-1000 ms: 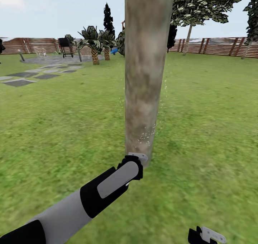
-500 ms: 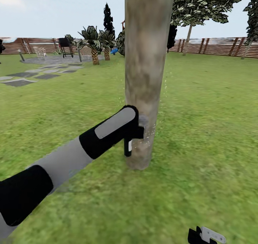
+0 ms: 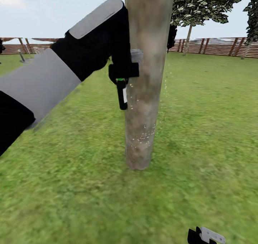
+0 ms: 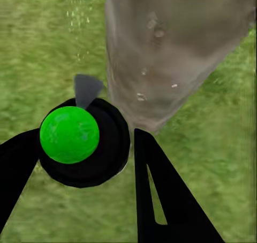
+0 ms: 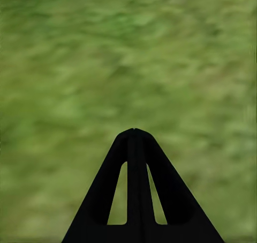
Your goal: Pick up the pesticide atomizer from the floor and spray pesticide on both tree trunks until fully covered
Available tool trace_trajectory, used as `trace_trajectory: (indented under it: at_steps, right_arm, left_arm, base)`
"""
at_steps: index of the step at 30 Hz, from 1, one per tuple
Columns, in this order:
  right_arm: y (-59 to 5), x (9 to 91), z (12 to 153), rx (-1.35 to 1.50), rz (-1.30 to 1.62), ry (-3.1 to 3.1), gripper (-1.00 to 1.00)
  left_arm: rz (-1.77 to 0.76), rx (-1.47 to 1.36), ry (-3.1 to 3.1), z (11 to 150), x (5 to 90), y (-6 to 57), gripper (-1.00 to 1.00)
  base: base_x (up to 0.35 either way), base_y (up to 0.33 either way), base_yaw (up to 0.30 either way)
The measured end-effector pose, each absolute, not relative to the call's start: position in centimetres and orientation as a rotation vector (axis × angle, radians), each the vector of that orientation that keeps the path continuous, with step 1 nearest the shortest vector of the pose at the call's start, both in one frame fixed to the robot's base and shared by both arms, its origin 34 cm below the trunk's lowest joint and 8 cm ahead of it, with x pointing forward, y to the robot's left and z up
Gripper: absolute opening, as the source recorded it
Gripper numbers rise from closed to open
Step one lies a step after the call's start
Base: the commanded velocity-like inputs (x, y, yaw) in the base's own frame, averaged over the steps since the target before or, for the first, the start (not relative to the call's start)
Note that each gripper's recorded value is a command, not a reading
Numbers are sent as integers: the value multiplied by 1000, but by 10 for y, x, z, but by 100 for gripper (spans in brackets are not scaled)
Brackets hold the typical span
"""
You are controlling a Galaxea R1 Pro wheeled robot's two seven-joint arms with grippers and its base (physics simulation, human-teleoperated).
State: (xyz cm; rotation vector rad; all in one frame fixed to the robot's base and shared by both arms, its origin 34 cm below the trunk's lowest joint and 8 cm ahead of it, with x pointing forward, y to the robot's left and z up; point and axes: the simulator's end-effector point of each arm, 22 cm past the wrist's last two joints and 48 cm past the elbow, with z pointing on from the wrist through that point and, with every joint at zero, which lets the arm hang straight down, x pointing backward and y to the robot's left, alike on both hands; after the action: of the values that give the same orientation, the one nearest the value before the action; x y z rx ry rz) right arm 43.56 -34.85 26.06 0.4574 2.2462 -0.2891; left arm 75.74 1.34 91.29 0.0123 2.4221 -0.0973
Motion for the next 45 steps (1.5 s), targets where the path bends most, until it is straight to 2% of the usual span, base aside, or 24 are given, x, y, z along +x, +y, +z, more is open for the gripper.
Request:
trace_trajectory:
  at_steps: [7,14,29,37,45]
  right_arm:
    - [-348,436,260,456,-290,2247,-100]
    - [-348,436,260,455,-289,2247,-100]
    - [-348,436,261,454,-290,2246,-100]
    - [-348,436,261,454,-292,2246,-100]
    - [-348,436,261,455,-294,2246,-100]
  left_arm:
    - [-87,18,2266,1007,749,13,-100]
    - [-101,110,2141,1064,719,-16,-100]
    - [-153,360,1989,1083,663,-69,-100]
    - [-213,439,2115,997,667,-84,-100]
    - [-215,403,2287,885,687,-76,-100]
  base:
    - [0,0,0]
    - [0,0,0]
    - [0,0,0]
    - [0,0,0]
    - [0,0,0]
